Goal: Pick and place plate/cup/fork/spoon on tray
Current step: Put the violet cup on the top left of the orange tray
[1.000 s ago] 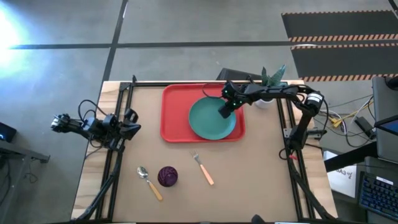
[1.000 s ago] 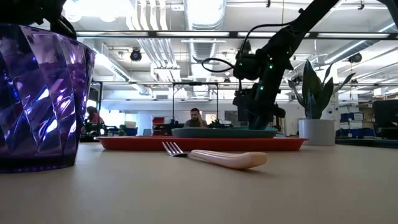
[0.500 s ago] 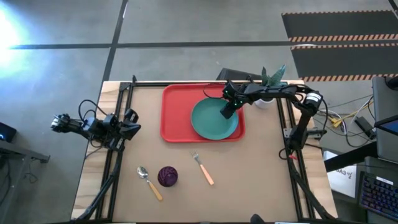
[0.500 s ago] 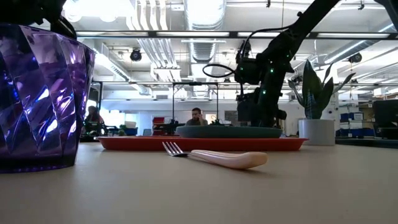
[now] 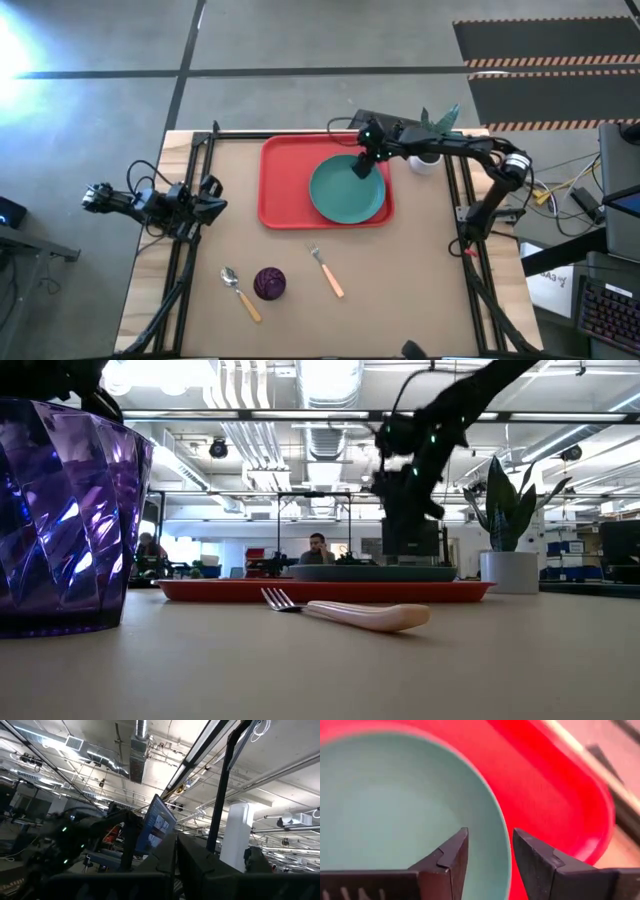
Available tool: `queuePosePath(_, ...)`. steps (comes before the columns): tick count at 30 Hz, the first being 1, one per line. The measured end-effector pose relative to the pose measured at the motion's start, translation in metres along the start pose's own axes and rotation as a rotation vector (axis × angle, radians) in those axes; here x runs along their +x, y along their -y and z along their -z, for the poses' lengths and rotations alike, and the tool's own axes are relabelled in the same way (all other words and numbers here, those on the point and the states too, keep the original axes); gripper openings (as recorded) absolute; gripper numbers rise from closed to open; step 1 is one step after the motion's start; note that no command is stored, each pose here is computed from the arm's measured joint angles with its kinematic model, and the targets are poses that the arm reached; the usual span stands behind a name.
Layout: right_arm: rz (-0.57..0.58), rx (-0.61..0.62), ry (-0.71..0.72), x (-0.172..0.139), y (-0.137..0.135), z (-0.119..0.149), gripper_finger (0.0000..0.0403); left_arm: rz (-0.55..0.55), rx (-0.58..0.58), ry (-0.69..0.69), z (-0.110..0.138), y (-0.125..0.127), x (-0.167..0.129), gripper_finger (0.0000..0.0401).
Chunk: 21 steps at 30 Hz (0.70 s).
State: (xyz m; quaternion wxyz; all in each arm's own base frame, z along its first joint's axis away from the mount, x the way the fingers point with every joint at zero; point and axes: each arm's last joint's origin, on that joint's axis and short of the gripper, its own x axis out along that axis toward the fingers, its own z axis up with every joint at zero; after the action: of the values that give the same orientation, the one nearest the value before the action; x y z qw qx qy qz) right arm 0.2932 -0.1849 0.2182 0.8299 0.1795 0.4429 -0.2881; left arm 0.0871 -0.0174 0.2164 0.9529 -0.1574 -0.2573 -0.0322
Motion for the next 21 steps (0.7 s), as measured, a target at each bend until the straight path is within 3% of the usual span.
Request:
queuePosePath(3,-0.096,0.008,0.081,-0.023,-0.007,-0.016,0.0137,-0.178,-0.047,-0.041,0.007,-0.006,0.000,0.0000)
queuePosePath(6,-0.200,-0.008,0.159,-0.050,-0.016,-0.031,0.0130,-0.342,-0.096,-0.174,0.022,-0.012,-0.002,0.0000)
queuePosePath(9,-0.290,-0.071,0.249,-0.080,-0.027,-0.043,0.0128,-0.361,-0.189,-0.199,0.022,-0.010,0.004,0.0000)
queuePosePath(12,-0.320,-0.123,0.337,-0.108,-0.037,-0.053,0.0132,-0.313,-0.231,-0.248,0.016,-0.004,0.016,0.0000)
queuePosePath(16,-0.347,-0.150,0.416,-0.136,-0.044,-0.060,0.0139,-0.299,-0.216,-0.312,0.002,0.006,0.042,0.0000)
queuePosePath(21,-0.351,-0.176,0.460,-0.151,-0.045,-0.062,0.0141,-0.406,-0.124,-0.585,-0.008,0.018,0.081,0.0000)
